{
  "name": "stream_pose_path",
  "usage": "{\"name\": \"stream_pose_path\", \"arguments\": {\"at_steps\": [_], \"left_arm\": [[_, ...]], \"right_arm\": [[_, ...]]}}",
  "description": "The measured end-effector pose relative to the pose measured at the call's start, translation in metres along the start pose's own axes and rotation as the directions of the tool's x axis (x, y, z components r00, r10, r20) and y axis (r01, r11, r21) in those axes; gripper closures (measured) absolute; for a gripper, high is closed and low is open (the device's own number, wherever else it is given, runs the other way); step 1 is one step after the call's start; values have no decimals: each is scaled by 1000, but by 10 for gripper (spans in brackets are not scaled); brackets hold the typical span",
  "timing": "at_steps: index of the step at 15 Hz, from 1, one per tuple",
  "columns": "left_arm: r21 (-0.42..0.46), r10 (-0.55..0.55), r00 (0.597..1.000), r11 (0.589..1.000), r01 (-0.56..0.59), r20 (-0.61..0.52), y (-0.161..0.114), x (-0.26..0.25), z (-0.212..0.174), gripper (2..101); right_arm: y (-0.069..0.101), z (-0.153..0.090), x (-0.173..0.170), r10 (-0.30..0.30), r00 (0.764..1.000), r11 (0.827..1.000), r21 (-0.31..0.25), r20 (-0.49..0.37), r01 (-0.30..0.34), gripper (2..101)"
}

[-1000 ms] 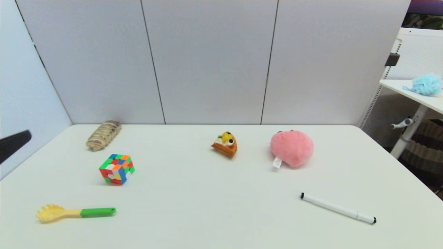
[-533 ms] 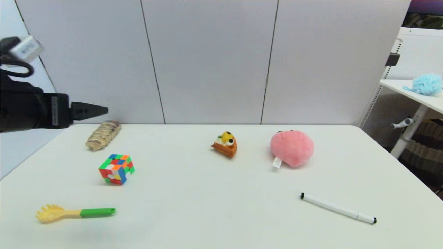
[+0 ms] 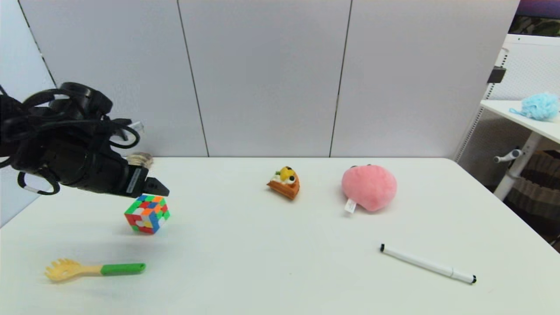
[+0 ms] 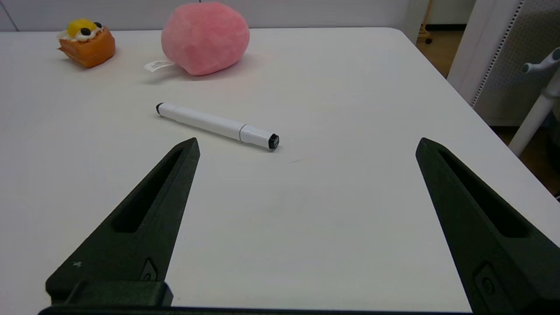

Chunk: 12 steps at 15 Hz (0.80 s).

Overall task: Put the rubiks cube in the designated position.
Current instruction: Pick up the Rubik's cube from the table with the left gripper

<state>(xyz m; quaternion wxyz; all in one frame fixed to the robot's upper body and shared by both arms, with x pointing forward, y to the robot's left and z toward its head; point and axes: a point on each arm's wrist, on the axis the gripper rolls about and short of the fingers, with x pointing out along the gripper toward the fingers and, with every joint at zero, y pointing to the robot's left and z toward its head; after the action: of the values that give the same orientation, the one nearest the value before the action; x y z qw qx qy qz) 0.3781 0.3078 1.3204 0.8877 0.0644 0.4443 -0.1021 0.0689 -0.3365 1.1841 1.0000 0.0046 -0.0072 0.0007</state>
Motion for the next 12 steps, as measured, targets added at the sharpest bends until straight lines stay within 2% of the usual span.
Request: {"name": "stream_pose_path", "arguments": {"at_steps": [2,12], "left_arm": [[44,-28,999,999,29,-38,11,16,0,54],[20,-52,985,998,56,-164,22,64,-6,54]], "right_arm": [[0,0,0,0,1000,1000,0,0,0,43],[0,0,0,0,1000,1000,0,0,0,43]]}}
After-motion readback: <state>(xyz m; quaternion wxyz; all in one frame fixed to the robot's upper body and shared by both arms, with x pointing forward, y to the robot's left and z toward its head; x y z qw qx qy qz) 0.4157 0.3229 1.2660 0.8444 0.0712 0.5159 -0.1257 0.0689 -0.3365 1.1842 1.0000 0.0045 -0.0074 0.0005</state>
